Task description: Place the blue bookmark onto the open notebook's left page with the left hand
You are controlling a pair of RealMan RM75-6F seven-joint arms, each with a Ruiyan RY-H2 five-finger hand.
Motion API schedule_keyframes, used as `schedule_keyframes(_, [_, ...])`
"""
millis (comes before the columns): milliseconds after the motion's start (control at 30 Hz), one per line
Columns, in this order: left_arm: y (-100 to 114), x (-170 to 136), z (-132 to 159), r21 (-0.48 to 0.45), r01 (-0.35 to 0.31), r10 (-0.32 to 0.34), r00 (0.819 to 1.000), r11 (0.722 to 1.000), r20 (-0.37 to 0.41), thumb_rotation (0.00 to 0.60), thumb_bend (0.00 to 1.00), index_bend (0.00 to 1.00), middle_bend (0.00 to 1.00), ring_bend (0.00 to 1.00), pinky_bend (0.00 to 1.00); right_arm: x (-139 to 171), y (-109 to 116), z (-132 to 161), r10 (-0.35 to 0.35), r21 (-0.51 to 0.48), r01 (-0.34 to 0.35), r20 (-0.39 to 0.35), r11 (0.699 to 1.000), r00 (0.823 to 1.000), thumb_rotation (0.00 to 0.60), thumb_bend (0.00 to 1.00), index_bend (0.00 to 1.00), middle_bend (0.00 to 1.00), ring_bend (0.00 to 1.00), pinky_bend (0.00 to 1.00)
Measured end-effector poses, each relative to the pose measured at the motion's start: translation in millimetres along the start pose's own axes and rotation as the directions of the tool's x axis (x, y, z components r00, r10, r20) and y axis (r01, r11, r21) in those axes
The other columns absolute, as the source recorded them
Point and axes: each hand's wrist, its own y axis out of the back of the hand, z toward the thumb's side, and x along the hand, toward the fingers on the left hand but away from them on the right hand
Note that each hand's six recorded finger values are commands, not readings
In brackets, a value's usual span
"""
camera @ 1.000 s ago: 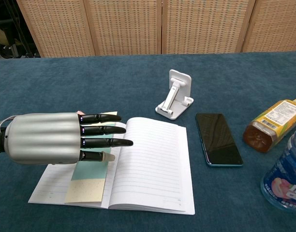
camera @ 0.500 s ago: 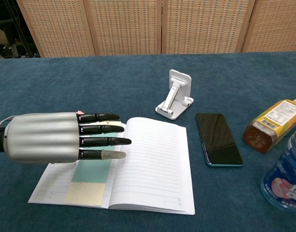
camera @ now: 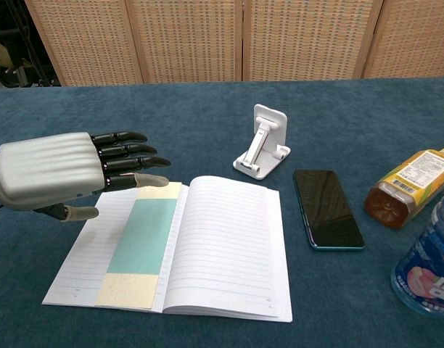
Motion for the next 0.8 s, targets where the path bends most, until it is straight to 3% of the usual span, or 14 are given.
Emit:
schedule_keyframes(167, [3, -6, -4, -0.168, 0.059, -0.067, 0.997, 0.984, -0.046, 0.600, 0.31, 0.00, 0.00, 0.00, 0.00, 0, 0, 2, 0.000, 0.002, 0.000, -0.005, 1.000, 1.000, 0.600, 0.00, 0.00, 0.00, 0.00, 0.00])
schedule_keyframes(300, [7, -11, -7, -0.259, 0.123, -0.144, 0.988, 0.958, -0.063, 0.600, 0.42, 0.00, 0.00, 0.00, 0.00, 1, -1, 3, 0.001, 0.004, -0.001, -0.007, 1.000, 1.000, 0.600, 0.00, 0.00, 0.00, 0.00, 0.00])
schedule_keyframes(700, [15, -15, -10, -0.434, 0.295, -0.347, 0.937, 0.851, -0.044, 0.600, 0.56, 0.00, 0.00, 0.00, 0.00, 1, 1, 1, -0.004, -0.004, 0.004, -0.004, 1.000, 1.000, 0.600, 0.00, 0.00, 0.00, 0.00, 0.00])
schedule_keyframes(800, [17, -14, -11, -0.439, 0.318, -0.371, 0.928, 0.840, -0.038, 0.600, 0.62, 0.00, 0.00, 0.00, 0.00, 1, 1, 1, -0.004, -0.004, 0.004, -0.006, 1.000, 1.000, 0.600, 0.00, 0.00, 0.00, 0.00, 0.00])
